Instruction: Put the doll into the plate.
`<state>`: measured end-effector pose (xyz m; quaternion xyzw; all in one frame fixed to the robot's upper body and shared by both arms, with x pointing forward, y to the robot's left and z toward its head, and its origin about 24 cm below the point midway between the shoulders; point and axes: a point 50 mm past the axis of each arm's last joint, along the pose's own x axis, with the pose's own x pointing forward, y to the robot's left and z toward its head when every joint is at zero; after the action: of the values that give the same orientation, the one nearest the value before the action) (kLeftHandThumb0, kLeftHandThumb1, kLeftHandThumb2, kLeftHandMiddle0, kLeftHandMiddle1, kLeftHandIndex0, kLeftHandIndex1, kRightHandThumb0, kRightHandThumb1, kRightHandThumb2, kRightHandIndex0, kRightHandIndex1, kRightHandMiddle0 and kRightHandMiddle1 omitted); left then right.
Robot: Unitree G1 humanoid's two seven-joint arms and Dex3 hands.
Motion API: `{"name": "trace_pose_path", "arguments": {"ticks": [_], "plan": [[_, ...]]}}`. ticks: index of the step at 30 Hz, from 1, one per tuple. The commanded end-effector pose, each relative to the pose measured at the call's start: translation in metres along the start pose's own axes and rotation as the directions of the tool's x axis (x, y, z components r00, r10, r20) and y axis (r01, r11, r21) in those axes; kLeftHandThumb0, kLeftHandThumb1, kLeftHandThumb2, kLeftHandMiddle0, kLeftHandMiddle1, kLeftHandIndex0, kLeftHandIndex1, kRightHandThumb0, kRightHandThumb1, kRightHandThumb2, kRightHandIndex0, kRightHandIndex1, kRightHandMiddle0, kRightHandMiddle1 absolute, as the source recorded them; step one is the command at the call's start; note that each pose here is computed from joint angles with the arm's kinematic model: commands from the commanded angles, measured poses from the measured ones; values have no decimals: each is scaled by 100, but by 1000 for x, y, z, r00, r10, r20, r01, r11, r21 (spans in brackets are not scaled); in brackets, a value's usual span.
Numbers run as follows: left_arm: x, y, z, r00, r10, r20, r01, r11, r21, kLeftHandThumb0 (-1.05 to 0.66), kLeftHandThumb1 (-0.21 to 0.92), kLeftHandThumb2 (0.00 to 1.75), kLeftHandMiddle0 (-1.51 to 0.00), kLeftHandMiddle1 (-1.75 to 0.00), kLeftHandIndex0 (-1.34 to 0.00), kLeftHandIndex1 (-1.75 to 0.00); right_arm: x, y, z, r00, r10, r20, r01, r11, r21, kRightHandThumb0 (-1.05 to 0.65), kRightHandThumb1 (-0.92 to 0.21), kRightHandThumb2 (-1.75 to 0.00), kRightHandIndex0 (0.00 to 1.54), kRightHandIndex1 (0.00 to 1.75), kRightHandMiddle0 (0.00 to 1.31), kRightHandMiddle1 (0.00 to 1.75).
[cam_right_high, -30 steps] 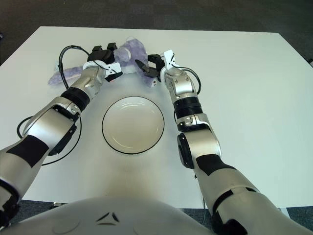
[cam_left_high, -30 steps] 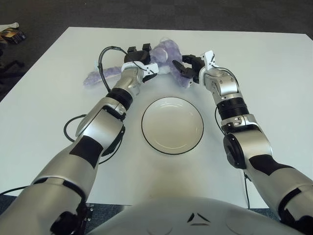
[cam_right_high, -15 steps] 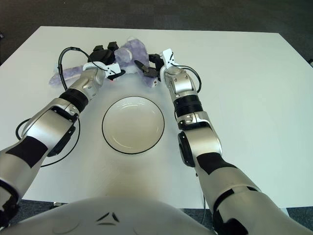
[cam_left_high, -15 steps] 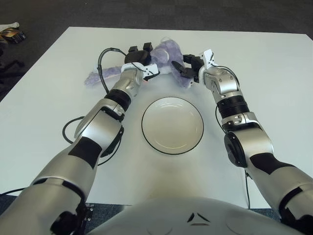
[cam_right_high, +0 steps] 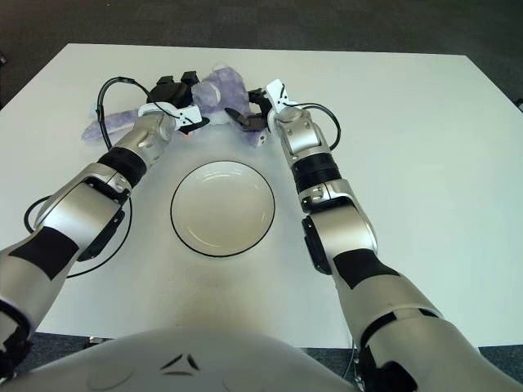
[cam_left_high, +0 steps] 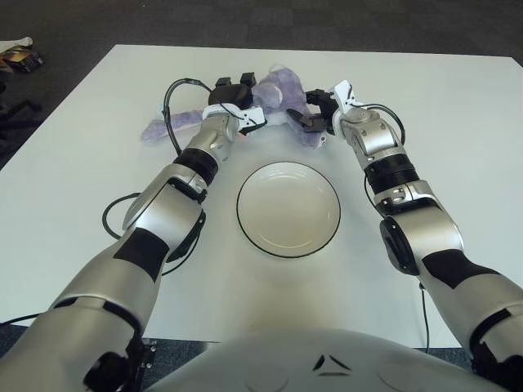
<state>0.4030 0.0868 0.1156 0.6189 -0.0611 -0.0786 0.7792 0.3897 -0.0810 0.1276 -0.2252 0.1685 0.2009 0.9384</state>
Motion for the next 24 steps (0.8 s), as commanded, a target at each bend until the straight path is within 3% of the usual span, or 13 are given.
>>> {"name": "trace_pose_path", "arguments": {"ticks": [1,2,3,7,11,17,21,24], "plan": [[-2,-7,7,999,-28,18,28,1000,0,0,53,105,-40,-175,-31,-169,5,11,-29,992,23,-125,-28,999,-34,-9,-48,-90,30,129,0,94],[-2,-7,7,999,-27,18,27,1000,-2,0,54,105,-39,-175,-31,-170,5,11,-29,992,19,-127,-24,999,-41,13,-61,-74,39,140,0,99],[-2,-7,7,1000,-25,17,25,1000,-7,0,54,105,-39,-175,-31,-170,6,11,-31,992,10,-129,-18,998,-56,18,-63,-72,41,142,0,100],[-2,-7,9,1000,-22,18,22,999,-26,0,54,106,-38,-175,-30,-173,8,11,-36,991,-23,-131,6,991,-132,35,-57,-86,50,155,0,116],[-2,-7,11,999,-26,21,27,999,-36,0,52,108,-39,-174,-30,-174,10,11,-40,990,-55,-130,24,974,-225,39,-52,-95,53,160,0,123],[-2,-6,12,999,-37,32,38,998,-43,0,51,108,-43,-169,-31,-175,12,11,-42,986,-121,-112,72,926,-370,42,-45,-106,56,163,0,149],[-2,-5,13,998,-39,40,40,998,-42,0,49,109,-45,-166,-34,-175,13,12,-44,984,-142,-104,89,911,-402,43,-41,-110,60,162,0,168],[-2,-5,13,998,-36,44,37,999,-40,0,49,109,-45,-165,-34,-175,13,12,-45,984,-149,-99,97,909,-405,43,-40,-111,62,161,5,173]]}}
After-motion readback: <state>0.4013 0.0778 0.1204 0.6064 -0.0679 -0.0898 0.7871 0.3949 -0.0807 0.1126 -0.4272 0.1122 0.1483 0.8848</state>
